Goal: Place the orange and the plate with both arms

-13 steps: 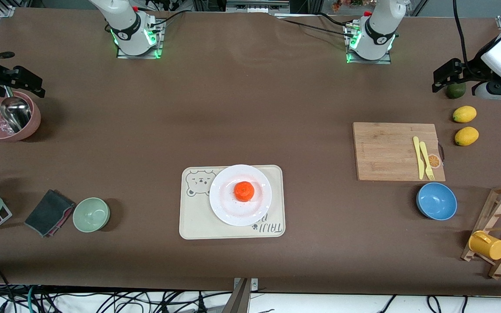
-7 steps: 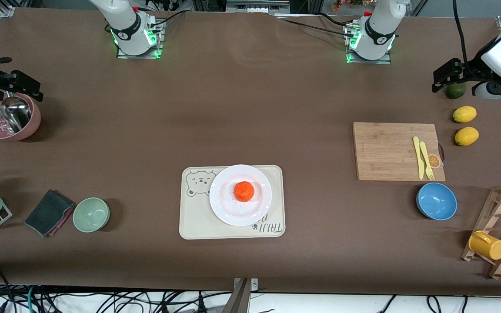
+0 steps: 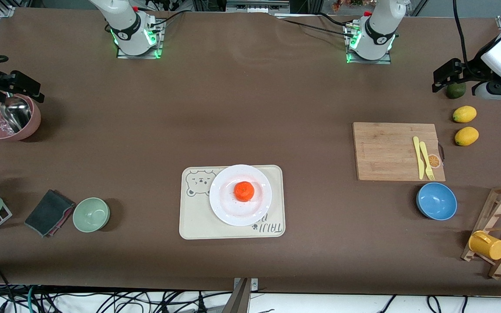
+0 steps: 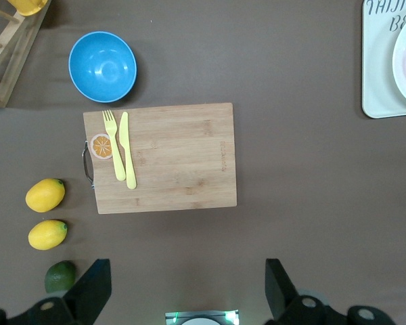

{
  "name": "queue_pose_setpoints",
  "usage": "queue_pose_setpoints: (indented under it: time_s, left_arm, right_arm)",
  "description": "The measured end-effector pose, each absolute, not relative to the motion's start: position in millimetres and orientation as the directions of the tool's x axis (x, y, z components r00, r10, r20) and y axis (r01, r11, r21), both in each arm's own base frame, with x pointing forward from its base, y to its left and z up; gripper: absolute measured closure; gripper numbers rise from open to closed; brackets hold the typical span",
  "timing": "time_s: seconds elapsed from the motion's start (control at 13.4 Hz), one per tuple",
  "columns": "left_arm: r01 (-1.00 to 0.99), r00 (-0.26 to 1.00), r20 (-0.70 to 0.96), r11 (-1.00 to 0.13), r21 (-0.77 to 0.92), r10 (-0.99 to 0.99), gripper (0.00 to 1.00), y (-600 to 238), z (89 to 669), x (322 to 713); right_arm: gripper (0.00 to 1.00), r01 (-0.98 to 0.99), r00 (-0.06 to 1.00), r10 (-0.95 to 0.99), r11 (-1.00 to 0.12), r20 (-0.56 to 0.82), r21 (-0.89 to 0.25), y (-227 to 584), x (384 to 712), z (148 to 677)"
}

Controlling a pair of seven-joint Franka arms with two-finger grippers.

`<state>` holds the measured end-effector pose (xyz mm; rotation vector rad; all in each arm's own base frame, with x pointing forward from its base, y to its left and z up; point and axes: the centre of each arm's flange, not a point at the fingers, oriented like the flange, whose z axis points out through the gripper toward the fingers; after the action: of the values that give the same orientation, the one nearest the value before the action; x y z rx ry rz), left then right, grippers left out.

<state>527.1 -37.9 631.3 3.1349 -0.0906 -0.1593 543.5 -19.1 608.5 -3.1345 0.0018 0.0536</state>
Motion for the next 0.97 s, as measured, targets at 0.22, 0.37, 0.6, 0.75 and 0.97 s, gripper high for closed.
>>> queue_pose_setpoints:
  time_s: [0.22,0.37,0.6,0.75,0.97]
  left_arm:
    - [-0.058,0.993,-0.101,-0.998,0.004,-0.058,0.00,-37.9,631.3,527.1]
    - [-0.058,0.993,-0.101,-0.998,0.004,-0.058,0.00,-37.9,631.3,527.1]
    - [-0.058,0.993,-0.101,-0.998,0.004,-0.058,0.00,-37.9,631.3,527.1]
    - [-0.058,0.993,-0.101,-0.998,0.004,-0.058,0.00,-37.9,631.3,527.1]
    - [-0.058,0.993,-0.101,-0.998,0.004,-0.058,0.00,-37.9,631.3,527.1]
  right_arm:
    - [0.00,-0.031,0.999,-0.030,-1.000,-0.037,-0.007,-19.8,543.2,608.3]
    - [0.00,-0.089,0.995,-0.089,-0.996,-0.049,-0.007,-19.6,541.9,607.4]
    - [0.00,-0.099,0.994,-0.098,-0.995,-0.049,-0.010,-19.3,542.2,607.0]
    - [0.00,-0.099,0.994,-0.099,-0.995,-0.050,-0.010,-19.4,542.6,606.5]
    - [0.00,-0.099,0.994,-0.099,-0.995,-0.051,-0.011,-19.2,543.2,605.7]
